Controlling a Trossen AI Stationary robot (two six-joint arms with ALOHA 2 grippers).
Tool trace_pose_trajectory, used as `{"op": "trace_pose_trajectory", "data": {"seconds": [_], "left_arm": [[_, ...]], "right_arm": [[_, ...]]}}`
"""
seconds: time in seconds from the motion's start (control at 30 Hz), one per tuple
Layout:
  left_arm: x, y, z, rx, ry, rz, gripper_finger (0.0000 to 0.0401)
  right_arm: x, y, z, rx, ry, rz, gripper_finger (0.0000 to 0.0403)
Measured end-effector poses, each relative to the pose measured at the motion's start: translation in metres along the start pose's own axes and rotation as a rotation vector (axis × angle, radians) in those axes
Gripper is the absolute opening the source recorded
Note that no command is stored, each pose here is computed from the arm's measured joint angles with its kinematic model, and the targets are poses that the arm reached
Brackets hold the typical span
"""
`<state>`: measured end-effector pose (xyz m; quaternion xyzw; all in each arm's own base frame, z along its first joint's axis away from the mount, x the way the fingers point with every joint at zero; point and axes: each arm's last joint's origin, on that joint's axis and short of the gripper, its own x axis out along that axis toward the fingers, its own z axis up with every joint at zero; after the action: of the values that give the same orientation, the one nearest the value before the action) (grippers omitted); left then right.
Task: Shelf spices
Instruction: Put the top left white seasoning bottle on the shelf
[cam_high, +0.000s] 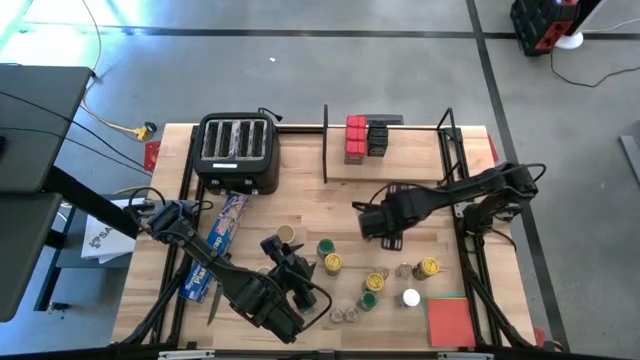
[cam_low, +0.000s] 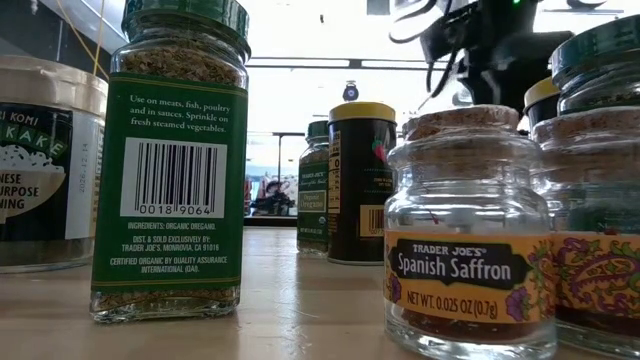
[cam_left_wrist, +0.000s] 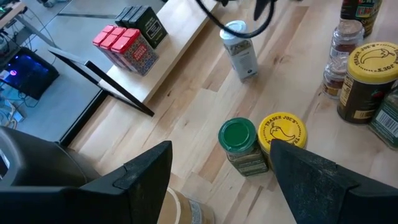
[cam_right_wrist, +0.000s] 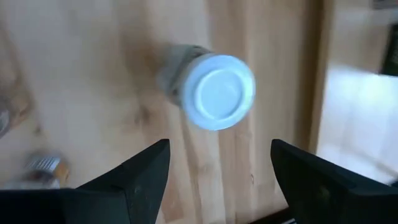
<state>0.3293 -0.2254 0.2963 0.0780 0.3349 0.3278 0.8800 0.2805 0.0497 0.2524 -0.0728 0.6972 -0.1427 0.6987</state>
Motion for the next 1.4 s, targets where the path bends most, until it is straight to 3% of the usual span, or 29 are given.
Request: {"op": "trace_pose_trajectory", "data": {"seconds": [0.17,0.37,0.47,0.57,1.03,1.4], "left_arm": [[-0.001,0.0,0.0,0.001,0.0,-0.001,0.0268],[-0.001,0.0,0.0,0.001,-0.001,-0.001,0.0268],[-0.001,0.0,0.0,0.001,-0.001,-0.001,0.0268],[-0.001,0.0,0.0,0.001,-0.001,-0.001,0.0268],[-0.001,0.0,0.0,0.001,0.0,-0.002,0.0268],[0.0,0.0,0.0,0.001,0.0,-0.002,0.0268]], "right_arm": [[-0.009,0.001,-0.006,-0.267,-0.032,0.018,0.0271],[-0.011,-0.004,-0.006,-0.622,-0.048,-0.062,0.0271],[-0.008,-0.009,0.001,-0.714,-0.087,0.001,0.0271],[-0.003,-0.013,0.008,-0.733,-0.138,0.09,0.0271],[0.037,-0.018,0.007,-0.796,-0.145,0.108,0.0267],[0.039,-0.018,0.009,-0.703,-0.161,0.144,0.0197]]}}
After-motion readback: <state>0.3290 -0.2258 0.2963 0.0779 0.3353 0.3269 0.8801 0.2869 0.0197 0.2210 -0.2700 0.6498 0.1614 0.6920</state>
